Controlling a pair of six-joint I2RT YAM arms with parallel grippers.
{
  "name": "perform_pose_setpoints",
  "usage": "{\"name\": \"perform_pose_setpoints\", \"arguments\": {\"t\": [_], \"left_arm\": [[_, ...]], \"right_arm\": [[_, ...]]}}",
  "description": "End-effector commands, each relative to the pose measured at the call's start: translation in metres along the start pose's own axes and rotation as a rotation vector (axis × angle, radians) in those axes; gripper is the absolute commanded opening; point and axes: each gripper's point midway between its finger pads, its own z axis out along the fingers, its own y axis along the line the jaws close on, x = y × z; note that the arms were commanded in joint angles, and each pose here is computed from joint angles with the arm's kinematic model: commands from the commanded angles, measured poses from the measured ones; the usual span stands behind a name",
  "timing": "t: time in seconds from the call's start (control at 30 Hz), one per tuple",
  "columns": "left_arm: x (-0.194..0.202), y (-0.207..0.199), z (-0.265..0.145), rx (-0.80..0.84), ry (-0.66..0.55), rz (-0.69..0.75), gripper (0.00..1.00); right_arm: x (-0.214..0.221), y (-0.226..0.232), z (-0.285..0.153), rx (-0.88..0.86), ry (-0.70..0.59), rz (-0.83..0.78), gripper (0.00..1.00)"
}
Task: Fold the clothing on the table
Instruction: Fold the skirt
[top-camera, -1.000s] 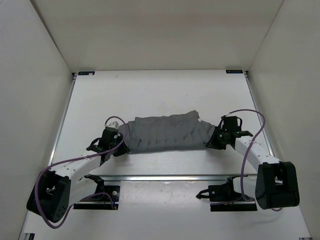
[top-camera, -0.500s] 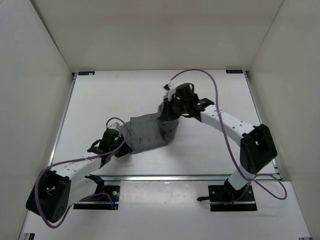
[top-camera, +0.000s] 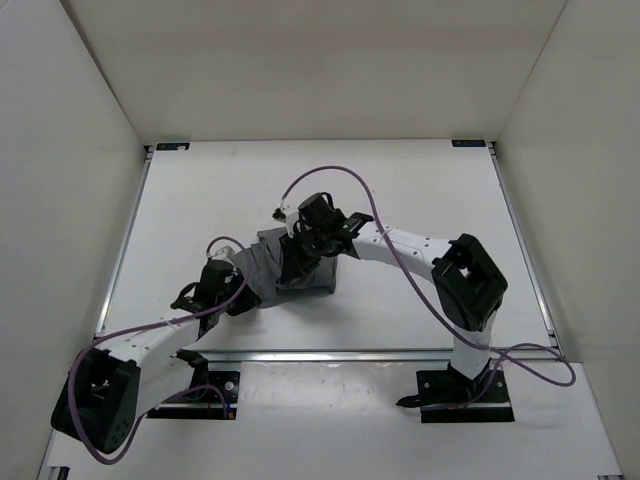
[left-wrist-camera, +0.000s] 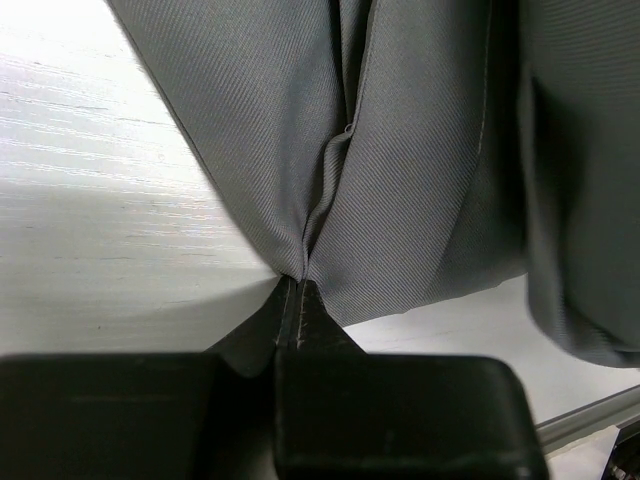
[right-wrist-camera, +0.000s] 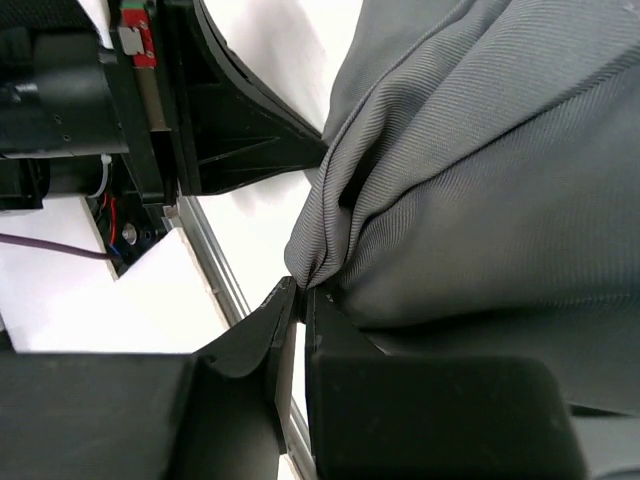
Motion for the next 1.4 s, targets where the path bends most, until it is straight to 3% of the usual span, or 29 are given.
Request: {"name": "perform_pose_setpoints", "arguments": {"t": [0.0,0.33,0.43,0.47,0.5,0.53,0.67,0.77,0.87,0.93,1.0,1.1,1.13,1.17,1.37], "left_arm": [[0.013,0.015,-0.001,-0.041,0.029,0.006,0.00],[0.014,0.017,-0.002,-0.039,0.029,-0.006,0.00],[0.009,0.016,-0.005,-0.031,0.009,-0.014,0.00],[0.007,0.015,-0.007,-0.024,0.001,-0.017,0.01],[0.005,0.016,-0.008,-0.027,-0.002,-0.027,0.11],[0.000,0.018,-0.010,-0.026,-0.021,-0.042,0.29],[-0.012,0.017,-0.025,-0.012,-0.089,-0.071,0.38],[-0.023,0.012,-0.038,-0.003,-0.146,-0.087,0.42],[-0.023,0.011,-0.047,-0.003,-0.153,-0.103,0.47],[-0.024,0.010,-0.052,0.003,-0.175,-0.112,0.47],[-0.023,0.004,-0.056,0.040,-0.194,-0.147,0.46],[-0.027,-0.003,-0.061,0.084,-0.201,-0.121,0.46],[-0.029,-0.009,-0.062,0.111,-0.193,-0.089,0.52],[-0.030,-0.013,-0.062,0.119,-0.172,-0.066,0.96],[-0.039,-0.052,-0.070,0.153,-0.036,0.120,0.99]], "right_arm": [[-0.018,0.023,0.011,-0.086,-0.032,-0.054,0.00],[-0.003,0.039,0.048,-0.155,0.066,-0.069,0.00],[-0.005,0.046,0.047,-0.177,0.067,-0.088,0.21],[-0.006,0.050,0.047,-0.182,0.060,-0.103,0.32],[-0.010,0.052,0.040,-0.179,0.045,-0.108,0.37],[-0.015,0.057,0.034,-0.185,0.025,-0.126,0.43],[-0.035,0.085,0.000,-0.226,-0.101,-0.213,0.52],[-0.052,0.097,-0.041,-0.213,-0.269,-0.254,0.57],[-0.066,0.089,-0.078,-0.146,-0.394,-0.245,0.53],[-0.060,0.074,-0.080,-0.133,-0.383,-0.221,0.42],[-0.052,0.056,-0.080,-0.129,-0.360,-0.167,0.21],[-0.041,0.049,-0.076,-0.151,-0.357,-0.136,0.16],[-0.039,0.047,-0.078,-0.147,-0.365,-0.135,0.16],[-0.040,0.045,-0.083,-0.127,-0.379,-0.131,0.16],[-0.026,0.000,-0.100,-0.018,-0.383,-0.057,0.17]]}}
